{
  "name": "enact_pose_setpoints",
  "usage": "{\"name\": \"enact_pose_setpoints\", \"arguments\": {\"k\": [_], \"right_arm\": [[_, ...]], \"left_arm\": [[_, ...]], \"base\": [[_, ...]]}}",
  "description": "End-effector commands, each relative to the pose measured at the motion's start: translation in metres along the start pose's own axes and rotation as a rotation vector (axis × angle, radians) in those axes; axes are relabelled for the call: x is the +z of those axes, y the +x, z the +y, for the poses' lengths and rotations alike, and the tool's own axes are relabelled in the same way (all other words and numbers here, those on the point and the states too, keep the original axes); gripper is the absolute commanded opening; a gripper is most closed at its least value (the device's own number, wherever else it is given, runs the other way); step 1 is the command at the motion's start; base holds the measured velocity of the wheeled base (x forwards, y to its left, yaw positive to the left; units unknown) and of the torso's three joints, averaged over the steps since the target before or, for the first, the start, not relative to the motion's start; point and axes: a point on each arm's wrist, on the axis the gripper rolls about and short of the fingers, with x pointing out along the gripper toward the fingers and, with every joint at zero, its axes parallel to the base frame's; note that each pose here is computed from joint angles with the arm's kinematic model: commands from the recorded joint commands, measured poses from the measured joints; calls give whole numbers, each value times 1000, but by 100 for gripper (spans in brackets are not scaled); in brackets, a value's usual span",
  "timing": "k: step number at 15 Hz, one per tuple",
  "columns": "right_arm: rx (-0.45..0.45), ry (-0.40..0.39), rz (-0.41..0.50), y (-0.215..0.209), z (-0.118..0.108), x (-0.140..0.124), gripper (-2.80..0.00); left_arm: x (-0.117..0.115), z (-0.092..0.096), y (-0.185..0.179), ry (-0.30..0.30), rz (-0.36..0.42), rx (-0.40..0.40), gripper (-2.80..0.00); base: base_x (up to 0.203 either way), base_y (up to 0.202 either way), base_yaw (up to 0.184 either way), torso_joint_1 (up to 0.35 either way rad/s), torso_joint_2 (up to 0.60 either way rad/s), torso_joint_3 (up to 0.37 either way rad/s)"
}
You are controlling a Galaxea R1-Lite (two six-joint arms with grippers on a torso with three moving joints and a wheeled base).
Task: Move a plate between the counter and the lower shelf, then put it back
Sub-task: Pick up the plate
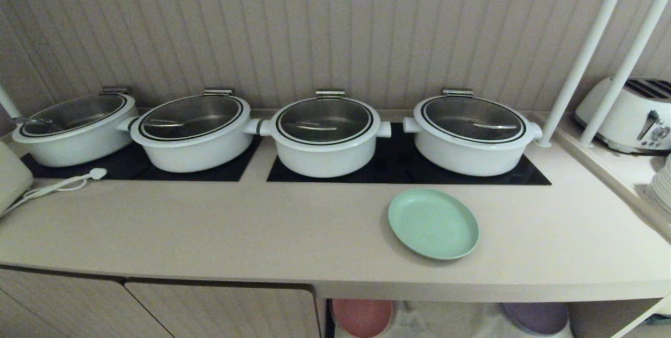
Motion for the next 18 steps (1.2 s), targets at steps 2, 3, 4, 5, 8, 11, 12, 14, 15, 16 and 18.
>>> {"name": "enact_pose_setpoints", "arguments": {"k": [2, 3, 4, 5, 8, 11, 12, 14, 15, 16, 18], "right_arm": [[17, 1, -42, -5, 1, 15, -280], [19, -1, -47, -7, 1, 21, -280], [22, -1, -48, -10, 2, 27, -280], [24, -2, -40, -13, 2, 34, -280], [42, -4, -2, -16, 4, 61, -280], [61, -16, 68, 1, 7, 92, -280], [62, -21, 95, 11, 8, 106, -280], [64, -27, 133, 31, 10, 133, -280], [63, -29, 158, 44, 12, 146, -280], [63, -32, 183, 57, 13, 156, -280], [67, -36, 247, 88, 16, 172, -280]], "left_arm": [[0, 0, 0, 0, -1, 0, -280], [0, 0, 0, 1, -1, 0, -280], [0, 0, 0, 0, -1, 0, -280], [0, 0, 0, 0, 0, 0, -280], [0, 0, 0, 0, -1, 0, -280], [0, 0, 0, 0, -1, 0, -280], [0, 0, 0, 0, -1, 0, -280], [0, 0, 0, 0, -1, 0, -280], [0, 0, 0, 0, -1, 0, -280], [0, 0, 0, 0, -1, 0, -280], [0, 0, 0, 0, -1, 0, -280]], "base": [[0, 0, 0, 0, 0, 0], [0, 0, 0, 0, 0, 0], [0, 0, 0, 0, 0, 0], [0, 0, 0, 0, 0, 0], [0, 0, 0, 0, 0, 0], [0, 0, 0, 0, 0, 0], [0, 0, 0, 0, 0, 0], [0, 0, 0, 0, 0, 0], [0, 0, 0, 0, 0, 0], [0, 0, 0, 0, 0, 0], [0, 0, 0, 0, 0, 0]]}}
